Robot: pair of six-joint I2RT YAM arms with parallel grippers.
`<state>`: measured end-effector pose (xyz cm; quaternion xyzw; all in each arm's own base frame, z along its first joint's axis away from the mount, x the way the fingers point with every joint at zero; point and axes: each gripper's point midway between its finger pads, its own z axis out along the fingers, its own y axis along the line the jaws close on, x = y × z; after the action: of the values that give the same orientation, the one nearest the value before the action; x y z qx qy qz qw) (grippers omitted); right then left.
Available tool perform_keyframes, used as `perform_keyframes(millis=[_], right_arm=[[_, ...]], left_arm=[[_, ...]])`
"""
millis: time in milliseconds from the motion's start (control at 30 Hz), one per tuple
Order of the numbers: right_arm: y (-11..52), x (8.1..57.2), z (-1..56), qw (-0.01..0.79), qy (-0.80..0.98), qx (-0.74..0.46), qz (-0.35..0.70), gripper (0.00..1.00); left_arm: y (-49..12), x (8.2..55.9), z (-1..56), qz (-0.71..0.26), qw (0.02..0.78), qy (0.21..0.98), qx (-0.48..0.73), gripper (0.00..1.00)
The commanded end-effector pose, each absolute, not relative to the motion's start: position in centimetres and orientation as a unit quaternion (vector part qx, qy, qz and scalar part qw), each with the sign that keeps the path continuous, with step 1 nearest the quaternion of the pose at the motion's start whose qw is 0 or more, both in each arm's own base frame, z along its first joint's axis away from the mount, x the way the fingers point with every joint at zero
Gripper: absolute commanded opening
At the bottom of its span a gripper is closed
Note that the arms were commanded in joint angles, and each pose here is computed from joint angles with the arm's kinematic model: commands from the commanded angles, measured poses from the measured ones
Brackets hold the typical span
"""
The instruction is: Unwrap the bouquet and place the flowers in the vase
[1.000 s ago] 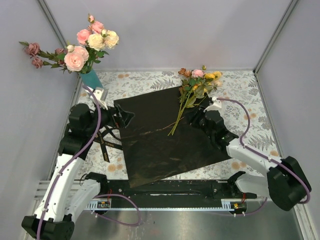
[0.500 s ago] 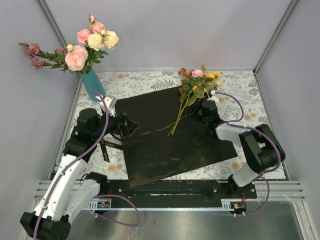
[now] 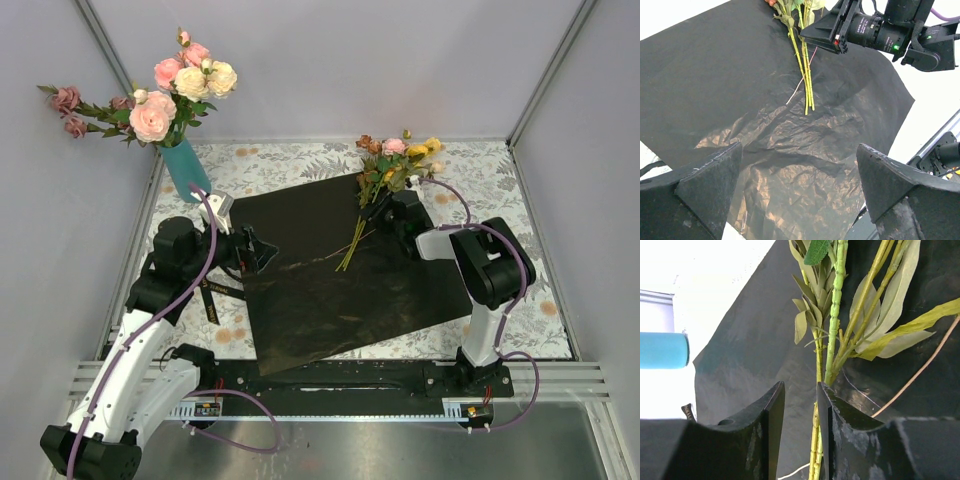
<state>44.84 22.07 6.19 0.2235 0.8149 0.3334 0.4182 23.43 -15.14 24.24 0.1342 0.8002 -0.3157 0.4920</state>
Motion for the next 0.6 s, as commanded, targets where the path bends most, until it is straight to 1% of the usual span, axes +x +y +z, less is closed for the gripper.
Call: perform_keyframes(millis=[0,167,300,400,567], right_arm=[[22.4,46.2,7.6,0.431,0.800,0.224,0.353,0.40],[22.2,46.4,9.8,0.446,0.794,0.209,0.356,0.40],[21.2,46.3,10.7,0.455,0.804,0.204,0.325,0.40],[19.9,46.8,10.6,0.471,0.808,0.207,0.288,0.40],[19.4,47.9,9.7,0.468,0.817,0.205,0.269,0.41]], left_arm=[[-15.4,23.6,25.4,-0.322,0.510,0.785,0.141,0.99],[-15.4,23.6,25.4,-0.323,0.508,0.786,0.141,0.99],[-15.4,23.6,25.4,-0.321,0.510,0.786,0.140,0.99],[-15.3,23.6,25.4,-0.321,0.510,0.786,0.139,0.99],[-15.4,23.6,25.3,-0.323,0.508,0.786,0.140,0.99]])
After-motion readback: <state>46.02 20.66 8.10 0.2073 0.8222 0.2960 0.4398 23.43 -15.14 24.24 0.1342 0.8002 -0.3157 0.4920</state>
